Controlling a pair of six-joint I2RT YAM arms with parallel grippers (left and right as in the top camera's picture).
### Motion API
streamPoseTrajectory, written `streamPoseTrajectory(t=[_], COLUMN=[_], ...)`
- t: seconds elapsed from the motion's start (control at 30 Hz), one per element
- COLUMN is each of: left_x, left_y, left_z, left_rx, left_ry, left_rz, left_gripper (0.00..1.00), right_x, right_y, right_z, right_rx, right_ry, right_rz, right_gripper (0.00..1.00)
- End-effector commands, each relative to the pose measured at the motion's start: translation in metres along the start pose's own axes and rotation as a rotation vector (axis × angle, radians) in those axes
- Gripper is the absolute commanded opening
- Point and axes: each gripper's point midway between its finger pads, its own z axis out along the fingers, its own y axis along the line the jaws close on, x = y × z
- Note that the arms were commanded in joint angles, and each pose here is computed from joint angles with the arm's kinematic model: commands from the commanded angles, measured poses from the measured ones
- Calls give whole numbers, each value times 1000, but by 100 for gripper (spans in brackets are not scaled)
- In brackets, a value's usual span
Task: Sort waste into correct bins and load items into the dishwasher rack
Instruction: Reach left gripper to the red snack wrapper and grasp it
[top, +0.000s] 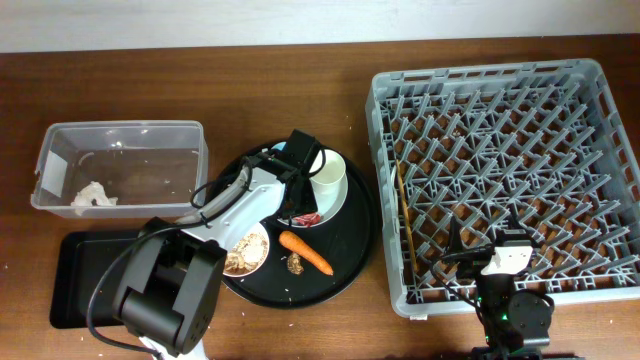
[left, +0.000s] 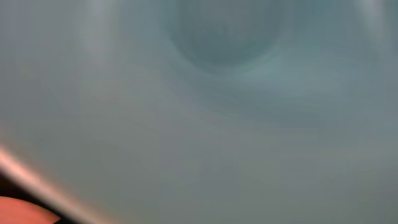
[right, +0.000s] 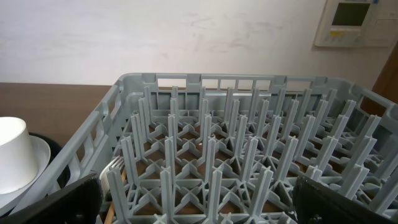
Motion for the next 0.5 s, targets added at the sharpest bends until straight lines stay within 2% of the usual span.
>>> streamPoseTrajectory(t=[0.0,0.1,0.23,0.33,0.43,0.47], left_x=[5,7,9,9,9,9], left_y=[4,5,6,6,6,6], left_z=[8,13,14,14,14,14], left_rx=[-19,-17,-16,-17,-17,-17], left_ry=[2,0,3,4,4,4], left_rz=[-4,-4,-4,-3,-3,-3], left_gripper=[68,72,70,48,42,37], right_x=[3,3,3,3,3,3], right_y=[-3,-3,-3,-3,-3,-3], right_z=[0,0,0,0,0,0], right_rx=[16,16,16,16,16,16], right_ry=[5,5,5,5,5,5], right_rz=[7,7,7,7,7,7], right_gripper=[99,99,99,99,99,99])
